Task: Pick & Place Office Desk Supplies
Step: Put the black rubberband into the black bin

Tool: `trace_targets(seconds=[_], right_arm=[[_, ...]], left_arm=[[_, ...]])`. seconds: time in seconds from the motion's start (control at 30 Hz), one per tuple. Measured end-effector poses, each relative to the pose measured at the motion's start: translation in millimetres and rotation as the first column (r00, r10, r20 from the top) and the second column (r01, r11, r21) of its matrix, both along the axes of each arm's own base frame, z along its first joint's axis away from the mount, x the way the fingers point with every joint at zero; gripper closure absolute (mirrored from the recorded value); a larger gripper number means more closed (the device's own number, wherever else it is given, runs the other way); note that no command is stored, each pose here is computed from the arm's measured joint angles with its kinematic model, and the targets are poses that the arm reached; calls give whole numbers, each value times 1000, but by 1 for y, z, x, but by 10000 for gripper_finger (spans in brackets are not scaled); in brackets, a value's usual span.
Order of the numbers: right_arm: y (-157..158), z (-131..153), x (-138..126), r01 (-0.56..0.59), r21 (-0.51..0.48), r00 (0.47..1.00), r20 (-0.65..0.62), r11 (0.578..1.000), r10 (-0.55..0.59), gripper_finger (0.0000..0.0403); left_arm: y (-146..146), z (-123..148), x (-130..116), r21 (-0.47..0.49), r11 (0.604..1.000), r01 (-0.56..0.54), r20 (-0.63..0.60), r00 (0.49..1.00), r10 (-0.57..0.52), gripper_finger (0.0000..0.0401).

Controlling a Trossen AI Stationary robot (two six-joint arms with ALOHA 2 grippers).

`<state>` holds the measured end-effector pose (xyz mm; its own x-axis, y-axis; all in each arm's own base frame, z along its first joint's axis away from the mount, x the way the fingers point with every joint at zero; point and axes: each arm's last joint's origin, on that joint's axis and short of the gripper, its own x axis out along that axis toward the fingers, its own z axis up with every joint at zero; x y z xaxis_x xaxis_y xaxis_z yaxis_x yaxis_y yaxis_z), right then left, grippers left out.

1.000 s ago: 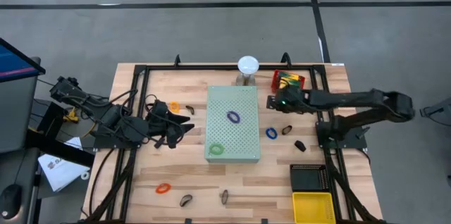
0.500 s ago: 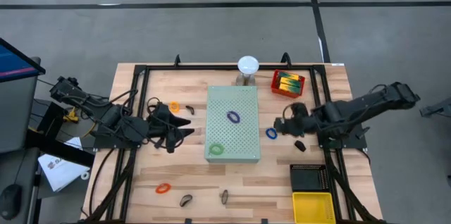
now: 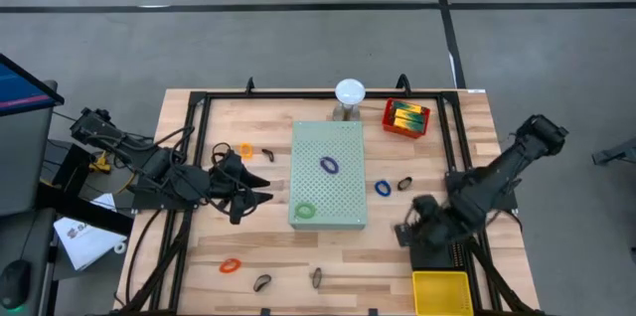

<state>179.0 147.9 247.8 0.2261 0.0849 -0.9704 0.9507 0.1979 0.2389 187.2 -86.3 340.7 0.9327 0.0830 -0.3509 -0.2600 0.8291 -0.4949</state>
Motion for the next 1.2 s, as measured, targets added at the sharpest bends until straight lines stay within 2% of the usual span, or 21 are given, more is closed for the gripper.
trace_targets(seconds=[0.13,0.33,0.73,0.9,1.2], right_arm=[[22,-4,-12,9,41,997,-80,999,-6,403],[38,-12,-30,22,49,979,-204,999,-11,403],[35,-15,-42,9,12,925,-379,1000,-3,397],[35,-15,-45,-12,20,912,-409,1000,19,360],[35,-15,-44,-36,20,918,-395,999,41,265]], left_arm=[[-1,0,0,-3,1000,21,-5,1000,-21,191],[-1,0,0,7,998,55,-12,998,-55,191],[-9,0,-4,2,995,104,-14,994,-104,191],[-10,0,-4,2,994,108,-14,994,-108,191],[-10,0,-4,5,995,100,-12,995,-100,191]])
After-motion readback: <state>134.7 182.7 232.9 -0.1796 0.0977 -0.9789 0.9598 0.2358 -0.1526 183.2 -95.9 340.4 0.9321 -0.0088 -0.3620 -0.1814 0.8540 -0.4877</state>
